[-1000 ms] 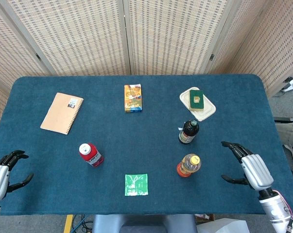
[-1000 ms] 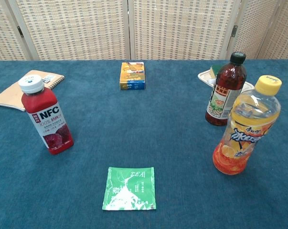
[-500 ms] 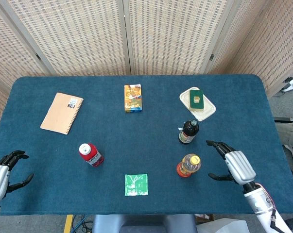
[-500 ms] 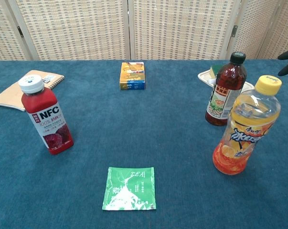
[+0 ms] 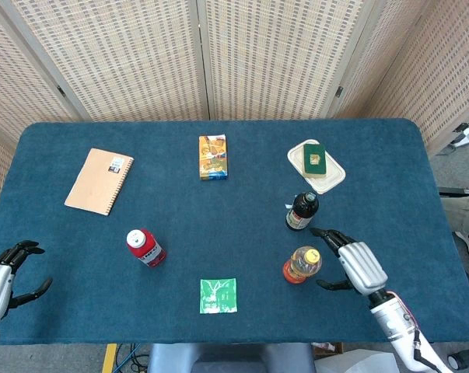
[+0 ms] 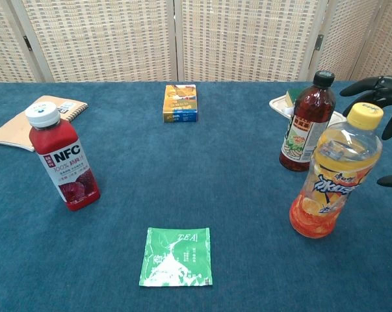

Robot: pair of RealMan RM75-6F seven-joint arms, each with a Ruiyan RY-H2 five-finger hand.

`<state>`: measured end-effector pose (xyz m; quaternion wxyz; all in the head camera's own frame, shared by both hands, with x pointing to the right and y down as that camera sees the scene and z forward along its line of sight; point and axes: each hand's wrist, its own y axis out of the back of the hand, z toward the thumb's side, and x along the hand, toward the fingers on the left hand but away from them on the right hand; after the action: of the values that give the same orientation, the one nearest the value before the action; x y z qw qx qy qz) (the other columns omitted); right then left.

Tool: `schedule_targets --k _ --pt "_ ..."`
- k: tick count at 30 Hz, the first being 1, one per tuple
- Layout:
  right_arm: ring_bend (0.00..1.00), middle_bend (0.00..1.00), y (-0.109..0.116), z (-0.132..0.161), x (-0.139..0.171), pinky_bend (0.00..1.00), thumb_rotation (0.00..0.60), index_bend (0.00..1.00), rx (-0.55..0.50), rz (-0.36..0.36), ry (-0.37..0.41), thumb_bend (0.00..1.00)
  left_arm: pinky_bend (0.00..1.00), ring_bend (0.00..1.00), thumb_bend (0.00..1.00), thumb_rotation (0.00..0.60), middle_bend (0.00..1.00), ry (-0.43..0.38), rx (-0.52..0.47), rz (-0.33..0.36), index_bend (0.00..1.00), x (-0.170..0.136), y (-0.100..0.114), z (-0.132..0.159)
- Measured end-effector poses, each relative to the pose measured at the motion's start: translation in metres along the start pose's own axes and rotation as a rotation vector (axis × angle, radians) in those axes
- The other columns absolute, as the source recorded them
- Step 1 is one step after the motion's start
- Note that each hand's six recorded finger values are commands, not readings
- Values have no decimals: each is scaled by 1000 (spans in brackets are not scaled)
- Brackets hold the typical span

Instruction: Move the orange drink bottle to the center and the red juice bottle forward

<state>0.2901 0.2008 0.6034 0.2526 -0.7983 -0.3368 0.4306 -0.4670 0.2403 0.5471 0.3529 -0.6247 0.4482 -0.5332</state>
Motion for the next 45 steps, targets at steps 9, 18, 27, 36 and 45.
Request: schedule_targets --k 9,18,27,36,45 --pt "171 252 -15 4 -10 341 600 139 7 22 3 73 557 345 176 600 291 -2 -7 -4 365 0 0 0" --pt "214 334 -21 6 -19 342 600 198 1 13 1 115 557 345 177 600 292 -1 -12 -8 365 -1 1 0" --pt "389 503 -25 8 -26 412 600 361 5 5 -7 143 557 345 176 600 292 5 -11 -5 365 -1 2 -1" --pt "473 591 -18 13 -29 461 600 460 -11 -32 -10 158 557 345 176 600 292 5 -4 -2 365 -1 3 -1" --pt "475 595 -5 21 -37 466 600 463 -31 -62 -1 160 557 345 176 600 292 7 11 -5 367 -1 1 -2"
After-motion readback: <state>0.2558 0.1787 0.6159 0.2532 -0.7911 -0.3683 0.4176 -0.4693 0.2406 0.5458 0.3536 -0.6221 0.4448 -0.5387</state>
